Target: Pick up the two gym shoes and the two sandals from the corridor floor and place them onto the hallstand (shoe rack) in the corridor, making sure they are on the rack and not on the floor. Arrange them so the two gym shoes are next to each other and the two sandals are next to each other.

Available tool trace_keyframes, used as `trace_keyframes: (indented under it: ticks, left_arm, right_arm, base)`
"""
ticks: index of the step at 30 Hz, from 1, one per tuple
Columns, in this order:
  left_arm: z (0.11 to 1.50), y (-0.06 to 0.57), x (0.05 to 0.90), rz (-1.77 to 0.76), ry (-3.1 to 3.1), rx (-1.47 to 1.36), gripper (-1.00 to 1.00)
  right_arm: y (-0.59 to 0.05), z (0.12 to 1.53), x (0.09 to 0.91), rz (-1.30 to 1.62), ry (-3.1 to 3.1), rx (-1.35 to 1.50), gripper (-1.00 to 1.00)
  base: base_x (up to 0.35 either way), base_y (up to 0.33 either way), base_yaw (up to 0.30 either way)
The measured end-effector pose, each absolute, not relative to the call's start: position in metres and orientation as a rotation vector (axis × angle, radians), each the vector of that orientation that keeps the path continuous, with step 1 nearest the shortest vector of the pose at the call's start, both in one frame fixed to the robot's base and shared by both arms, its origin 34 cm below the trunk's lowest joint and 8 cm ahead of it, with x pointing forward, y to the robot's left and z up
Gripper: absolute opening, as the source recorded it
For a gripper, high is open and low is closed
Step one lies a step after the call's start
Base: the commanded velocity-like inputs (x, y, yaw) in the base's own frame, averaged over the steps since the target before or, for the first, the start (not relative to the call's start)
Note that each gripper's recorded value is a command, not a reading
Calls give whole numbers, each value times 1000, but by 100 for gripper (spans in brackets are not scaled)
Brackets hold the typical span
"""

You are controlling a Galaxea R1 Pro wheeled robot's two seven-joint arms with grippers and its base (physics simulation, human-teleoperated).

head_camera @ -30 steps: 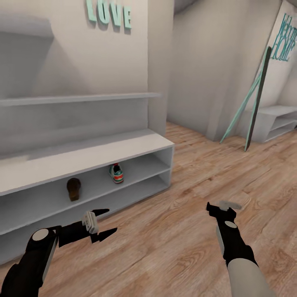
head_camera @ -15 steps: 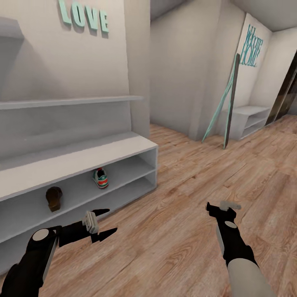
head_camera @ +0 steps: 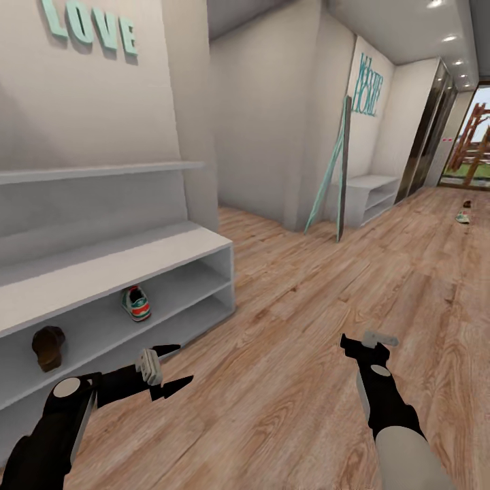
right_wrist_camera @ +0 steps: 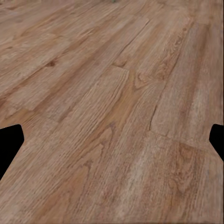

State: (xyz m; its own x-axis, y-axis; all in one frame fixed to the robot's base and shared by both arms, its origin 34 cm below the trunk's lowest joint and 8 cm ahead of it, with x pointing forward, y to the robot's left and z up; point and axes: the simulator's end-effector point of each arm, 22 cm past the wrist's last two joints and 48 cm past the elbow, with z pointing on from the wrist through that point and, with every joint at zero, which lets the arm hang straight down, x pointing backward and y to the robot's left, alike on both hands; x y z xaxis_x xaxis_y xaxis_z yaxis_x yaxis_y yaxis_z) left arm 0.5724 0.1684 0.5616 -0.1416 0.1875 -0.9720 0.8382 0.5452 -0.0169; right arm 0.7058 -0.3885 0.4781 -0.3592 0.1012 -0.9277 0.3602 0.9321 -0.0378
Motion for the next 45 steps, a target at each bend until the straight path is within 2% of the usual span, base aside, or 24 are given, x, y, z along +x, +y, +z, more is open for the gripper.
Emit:
trace_keyframes:
  ticks: [6, 22, 34, 45]
  left_arm:
    - [564, 169, 572, -711, 1643, 879, 100]
    - [569, 167, 572, -708, 1633, 876, 100]
    - [572, 165, 574, -705, 1626, 864, 100]
    - [580, 182, 618, -537, 1644, 602, 100]
  right_arm:
    - [-388, 481, 706, -279, 1928, 335, 100]
    - [-389, 486, 706, -277, 1920, 336, 100]
    - [-389, 490, 706, -276, 1915, 337, 100]
    - [-390, 492, 706, -276, 1916, 341, 100]
  base:
    - [194, -3, -283]
    - [340, -83, -290]
    - [345, -155, -294]
    - [345, -191, -279]
